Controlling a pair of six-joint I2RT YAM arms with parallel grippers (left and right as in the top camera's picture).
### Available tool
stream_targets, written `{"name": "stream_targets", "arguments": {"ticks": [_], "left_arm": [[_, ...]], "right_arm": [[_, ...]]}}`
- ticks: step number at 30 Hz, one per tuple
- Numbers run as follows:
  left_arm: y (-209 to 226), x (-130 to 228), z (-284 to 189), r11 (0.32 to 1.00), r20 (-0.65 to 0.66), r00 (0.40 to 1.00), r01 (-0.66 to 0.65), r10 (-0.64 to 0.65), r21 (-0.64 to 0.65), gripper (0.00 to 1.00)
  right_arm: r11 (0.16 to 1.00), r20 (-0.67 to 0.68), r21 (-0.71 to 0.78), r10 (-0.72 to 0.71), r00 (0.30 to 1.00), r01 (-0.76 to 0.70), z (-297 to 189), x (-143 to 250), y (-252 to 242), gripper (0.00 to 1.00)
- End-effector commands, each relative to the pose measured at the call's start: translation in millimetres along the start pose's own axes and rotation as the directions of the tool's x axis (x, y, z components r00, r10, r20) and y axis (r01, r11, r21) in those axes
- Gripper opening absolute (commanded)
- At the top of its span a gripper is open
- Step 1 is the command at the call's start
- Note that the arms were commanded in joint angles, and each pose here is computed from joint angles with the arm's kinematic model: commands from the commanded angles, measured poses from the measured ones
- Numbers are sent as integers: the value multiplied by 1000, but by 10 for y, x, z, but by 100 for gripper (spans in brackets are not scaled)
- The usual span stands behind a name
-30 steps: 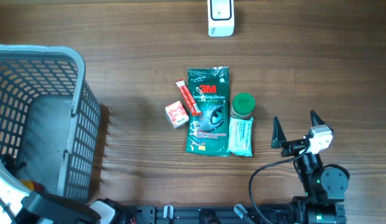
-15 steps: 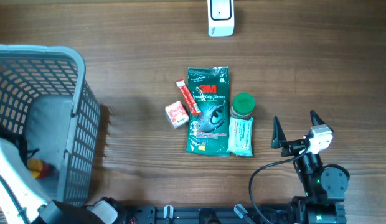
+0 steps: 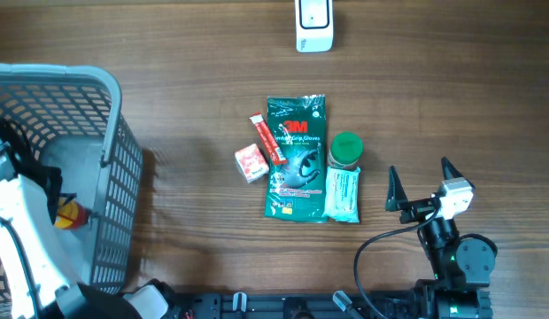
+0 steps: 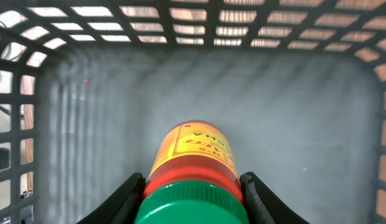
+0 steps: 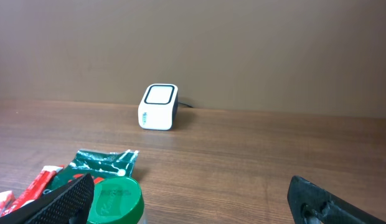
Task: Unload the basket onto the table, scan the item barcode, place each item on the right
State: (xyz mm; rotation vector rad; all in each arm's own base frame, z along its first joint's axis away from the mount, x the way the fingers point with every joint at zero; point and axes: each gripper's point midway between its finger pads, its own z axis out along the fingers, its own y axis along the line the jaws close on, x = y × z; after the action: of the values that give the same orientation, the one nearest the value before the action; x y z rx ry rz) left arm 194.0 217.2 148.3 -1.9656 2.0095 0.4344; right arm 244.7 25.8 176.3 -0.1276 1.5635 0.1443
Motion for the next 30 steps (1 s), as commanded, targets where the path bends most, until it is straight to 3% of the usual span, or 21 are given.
{"name": "stream_targets", "arguments": {"ticks": [1,13,17,21,30], "left_arm": [[-149,64,109,993,-56,991,-120,120,17,40],[-145,169,294,988,-120,982,-149,145,-30,45],[-142,172,294,988,-121,982,-150,145,-31,68],[-145,167,289,988,-119,982,-149,144,-29,97],[-176,60,112,991,-88,987,-134,133,-1,100]], "right_arm": [[1000,7,7,13,1000,-13,-1,-14,-7,100],[1000,7,7,14,1000,-14,-1,-14,-7,100],[1000,7,7,14,1000,-14,-1,-12,-7,100],[1000,7,7,14,1000,-14,-1,-14,-7,100],[1000,7,7,14,1000,-14,-1,-12,-7,100]]}}
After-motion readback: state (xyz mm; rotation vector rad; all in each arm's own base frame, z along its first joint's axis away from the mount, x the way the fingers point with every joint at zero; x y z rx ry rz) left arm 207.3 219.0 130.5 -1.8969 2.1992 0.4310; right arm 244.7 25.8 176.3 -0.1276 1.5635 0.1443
